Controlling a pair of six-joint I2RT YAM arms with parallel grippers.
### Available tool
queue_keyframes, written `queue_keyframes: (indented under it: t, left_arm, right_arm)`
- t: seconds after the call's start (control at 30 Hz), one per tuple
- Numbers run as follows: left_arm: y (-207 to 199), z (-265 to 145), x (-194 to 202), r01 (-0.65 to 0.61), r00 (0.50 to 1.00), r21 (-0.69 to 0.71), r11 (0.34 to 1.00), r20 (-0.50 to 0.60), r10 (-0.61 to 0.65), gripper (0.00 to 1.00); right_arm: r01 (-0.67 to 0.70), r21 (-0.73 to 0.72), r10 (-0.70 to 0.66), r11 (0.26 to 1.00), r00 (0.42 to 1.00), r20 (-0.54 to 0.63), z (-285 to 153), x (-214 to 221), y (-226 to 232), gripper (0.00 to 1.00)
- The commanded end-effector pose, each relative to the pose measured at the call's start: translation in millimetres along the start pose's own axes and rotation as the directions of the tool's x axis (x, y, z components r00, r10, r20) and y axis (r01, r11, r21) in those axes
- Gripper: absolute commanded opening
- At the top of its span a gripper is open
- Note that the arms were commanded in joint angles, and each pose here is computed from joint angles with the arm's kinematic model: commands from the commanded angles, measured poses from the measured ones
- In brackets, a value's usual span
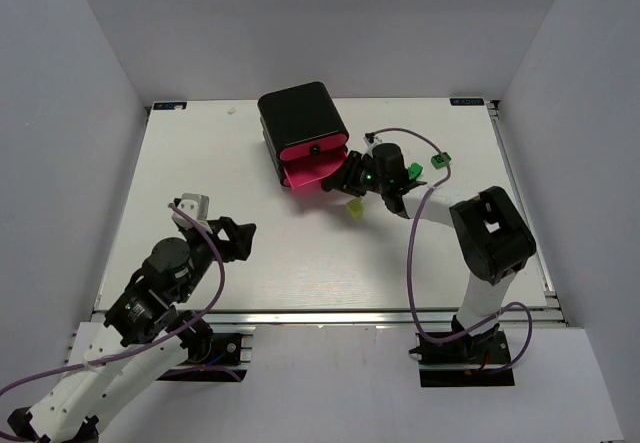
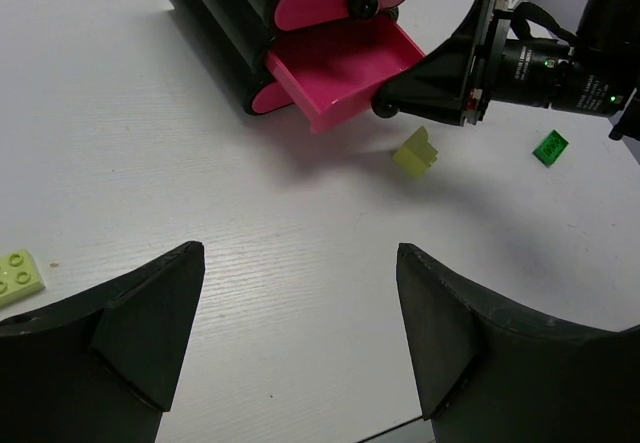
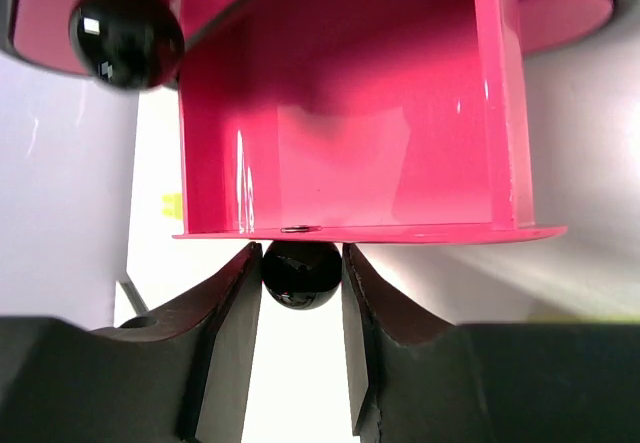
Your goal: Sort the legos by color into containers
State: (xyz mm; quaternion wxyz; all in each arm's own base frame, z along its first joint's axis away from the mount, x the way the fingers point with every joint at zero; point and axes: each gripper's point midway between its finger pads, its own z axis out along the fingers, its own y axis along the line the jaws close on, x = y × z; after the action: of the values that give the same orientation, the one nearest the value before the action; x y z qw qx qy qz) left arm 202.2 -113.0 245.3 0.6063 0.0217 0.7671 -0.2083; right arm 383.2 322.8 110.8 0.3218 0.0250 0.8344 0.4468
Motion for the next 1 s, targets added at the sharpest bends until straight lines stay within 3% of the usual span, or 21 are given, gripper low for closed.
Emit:
queue_keyframes:
  t: [0.0, 0.07, 0.1, 0.2, 0.3, 0.43, 0.53, 0.67, 0.77, 0.83, 0.87, 0.93, 0.97]
  left_arm:
    - [2.7, 2.8, 5.5, -0.001, 1.000, -0.020, 1.000, -0.019, 0.000, 0.87]
    - [5.2, 3.8, 6.4, 0.005, 1.000, -0.037, 0.999, -0.021, -0.005, 0.87]
    - [7.2, 4.6, 8.3, 0.007, 1.000, -0.050, 0.999, -0.026, -0.008, 0.87]
    - [18.0, 6.3, 11.1, 0.035, 0.999, -0.123, 0.992, -0.030, -0.039, 0.89]
    - [33.6, 5.9, 15.0, 0.082, 0.995, -0.234, 0.969, -0.043, -0.094, 0.92]
    - [44.7, 3.9, 23.1, 0.186, 0.976, -0.345, 0.920, -0.043, -0.214, 0.92]
    - [52.2, 2.3, 28.6, 0.195, 0.970, -0.410, 0.891, -0.057, -0.238, 0.86]
    - [65.1, 0.1, 40.1, 0.183, 0.960, -0.516, 0.837, -0.090, -0.265, 0.72]
    - [71.1, 3.1, 46.2, 0.148, 0.959, -0.570, 0.808, -0.116, -0.257, 0.60]
    - [74.9, 6.3, 51.9, 0.122, 0.957, -0.611, 0.782, -0.137, -0.256, 0.40]
    - [81.6, 3.4, 56.5, 0.097, 0.955, -0.646, 0.757, -0.154, -0.253, 0.32]
    - [84.9, 7.4, 64.7, 0.092, 0.946, -0.684, 0.724, -0.168, -0.279, 0.14]
    - [84.0, 10.0, 69.4, 0.103, 0.938, -0.687, 0.720, -0.174, -0.300, 0.13]
  right_arm:
    - [0.008, 0.029, -0.009, 1.000, 1.000, 0.019, -14.6, -2.0, -8.0, 0.18]
    - [0.020, 0.031, -0.021, 0.999, 1.000, 0.016, -16.7, -1.0, -12.2, 0.28]
    - [0.026, 0.027, -0.026, 0.999, 1.000, 0.010, -15.6, 0.7, -11.6, 0.46]
    - [0.042, -0.008, -0.043, 0.999, 0.999, -0.011, -15.6, 0.9, -5.7, 0.66]
    - [0.086, -0.045, -0.087, 0.995, 0.996, -0.022, -23.2, 2.6, 2.8, 0.74]
    - [0.186, -0.069, -0.188, 0.980, 0.982, -0.013, -42.3, 2.6, 10.2, 0.75]
    - [0.269, -0.066, -0.272, 0.961, 0.962, -0.033, -58.7, 7.5, 11.7, 0.74]
    - [0.382, -0.069, -0.387, 0.922, 0.920, -0.070, -83.1, 13.0, 15.2, 0.70]
    - [0.459, -0.150, -0.475, 0.876, 0.875, -0.095, -106.0, 20.6, 28.2, 0.67]
    - [0.498, -0.288, -0.546, 0.818, 0.830, -0.116, -127.1, 30.4, 50.1, 0.60]
    - [0.553, -0.352, -0.620, 0.755, 0.776, -0.111, -135.2, 36.4, 55.9, 0.56]
    - [0.574, -0.488, -0.690, 0.657, 0.719, -0.084, -157.7, 48.7, 75.7, 0.38]
    - [0.617, -0.515, -0.735, 0.596, 0.677, -0.040, -163.5, 49.4, 78.0, 0.36]
